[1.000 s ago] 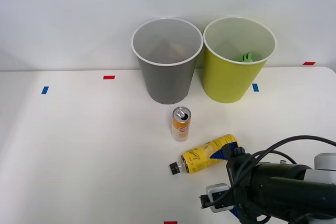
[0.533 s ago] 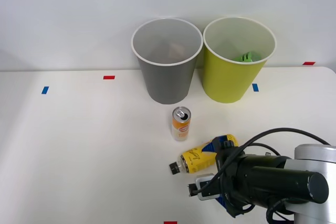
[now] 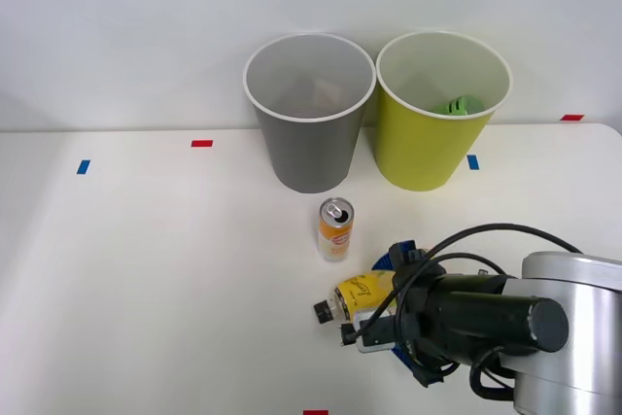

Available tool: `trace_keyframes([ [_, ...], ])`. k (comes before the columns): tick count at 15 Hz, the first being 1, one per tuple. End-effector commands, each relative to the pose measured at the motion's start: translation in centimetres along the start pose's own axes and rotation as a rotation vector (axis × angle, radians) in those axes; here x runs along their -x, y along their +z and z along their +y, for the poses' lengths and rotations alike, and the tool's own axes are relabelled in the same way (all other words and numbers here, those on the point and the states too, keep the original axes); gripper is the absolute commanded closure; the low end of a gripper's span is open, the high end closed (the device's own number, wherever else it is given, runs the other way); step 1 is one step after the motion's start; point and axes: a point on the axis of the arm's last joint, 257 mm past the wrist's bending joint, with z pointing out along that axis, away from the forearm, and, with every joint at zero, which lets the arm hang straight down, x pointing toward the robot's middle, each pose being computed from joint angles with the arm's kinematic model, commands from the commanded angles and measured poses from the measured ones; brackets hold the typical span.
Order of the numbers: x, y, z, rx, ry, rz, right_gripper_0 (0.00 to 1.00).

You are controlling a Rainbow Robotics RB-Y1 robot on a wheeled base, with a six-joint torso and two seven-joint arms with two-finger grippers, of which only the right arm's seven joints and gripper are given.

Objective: Put cans in the gray bin, plastic bottles in the light green bin

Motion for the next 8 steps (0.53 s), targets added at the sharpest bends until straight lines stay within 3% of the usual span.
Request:
trace_keyframes([
  [1, 0.4, 0.7, -0.2, 0.001, 0.007, 0.012, 0.00],
  [8, -0.1, 2.2, -0.8, -0.004, 0.011, 0.037, 0.00],
])
